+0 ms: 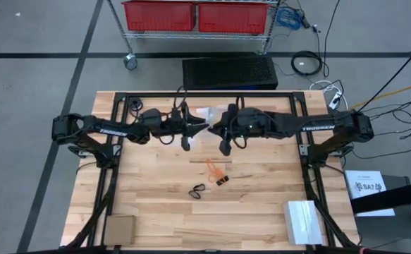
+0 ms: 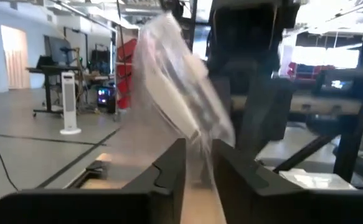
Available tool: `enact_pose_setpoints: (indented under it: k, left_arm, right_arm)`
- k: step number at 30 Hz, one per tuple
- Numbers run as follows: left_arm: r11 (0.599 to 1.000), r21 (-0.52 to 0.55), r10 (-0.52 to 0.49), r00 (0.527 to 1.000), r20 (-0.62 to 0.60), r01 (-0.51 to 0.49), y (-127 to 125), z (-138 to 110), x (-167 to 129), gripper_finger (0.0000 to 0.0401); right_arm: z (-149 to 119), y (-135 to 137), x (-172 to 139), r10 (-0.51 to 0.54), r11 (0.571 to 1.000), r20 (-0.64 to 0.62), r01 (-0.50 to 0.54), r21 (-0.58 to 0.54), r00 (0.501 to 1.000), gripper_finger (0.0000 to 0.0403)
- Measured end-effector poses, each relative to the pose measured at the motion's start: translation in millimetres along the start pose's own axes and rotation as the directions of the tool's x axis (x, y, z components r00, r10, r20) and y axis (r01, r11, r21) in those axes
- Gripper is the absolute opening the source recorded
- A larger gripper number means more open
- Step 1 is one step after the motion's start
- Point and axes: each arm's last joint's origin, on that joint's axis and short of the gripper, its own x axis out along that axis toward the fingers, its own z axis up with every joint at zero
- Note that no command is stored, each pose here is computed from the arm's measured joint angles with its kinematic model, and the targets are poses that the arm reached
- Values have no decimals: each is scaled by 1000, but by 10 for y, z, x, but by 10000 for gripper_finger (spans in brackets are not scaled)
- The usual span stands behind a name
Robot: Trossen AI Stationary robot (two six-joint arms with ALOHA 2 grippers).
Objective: Sort rubber bands
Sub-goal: Close the right transparent zip lock bag
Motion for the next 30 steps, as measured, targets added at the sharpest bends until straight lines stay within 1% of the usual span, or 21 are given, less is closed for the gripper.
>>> enact_pose_setpoints:
  k: [5, 10, 16, 20, 24, 27, 30]
  left_arm:
    - [1000, -10, 2, 998, -60, -3, 3, -59, -2, 123]
    - [1000, -6, -21, 994, -105, 21, -2, -101, -5, 144]
    - [995, -6, -104, 987, -123, 104, -17, -116, -10, 149]
    - [991, -19, -133, 983, -127, 132, 5, -119, -17, 149]
    - [993, -42, -120, 966, -229, 113, 72, -129, 23, 149]
    - [993, -1, -112, 939, -326, 118, 105, -84, 90, 149]
    - [990, 30, -117, 915, -386, 139, 102, -16, 148, 149]
  right_arm:
    - [78, 30, -125, -8, 1000, -131, 8, 1, 991, 0]
    - [62, 14, -265, -42, 999, -303, 39, -16, 952, 0]
    - [10, -10, -364, -69, 997, -426, 50, -55, 902, 0]
    - [-64, -30, -406, -89, 995, -505, 55, -82, 859, 0]
    - [-109, -38, -425, -91, 995, -551, 48, -91, 830, 0]
    - [-139, -23, -365, -79, 994, -569, 21, -107, 818, 0]
    - [-201, 3, -255, -60, 992, -604, -18, -121, 795, 0]
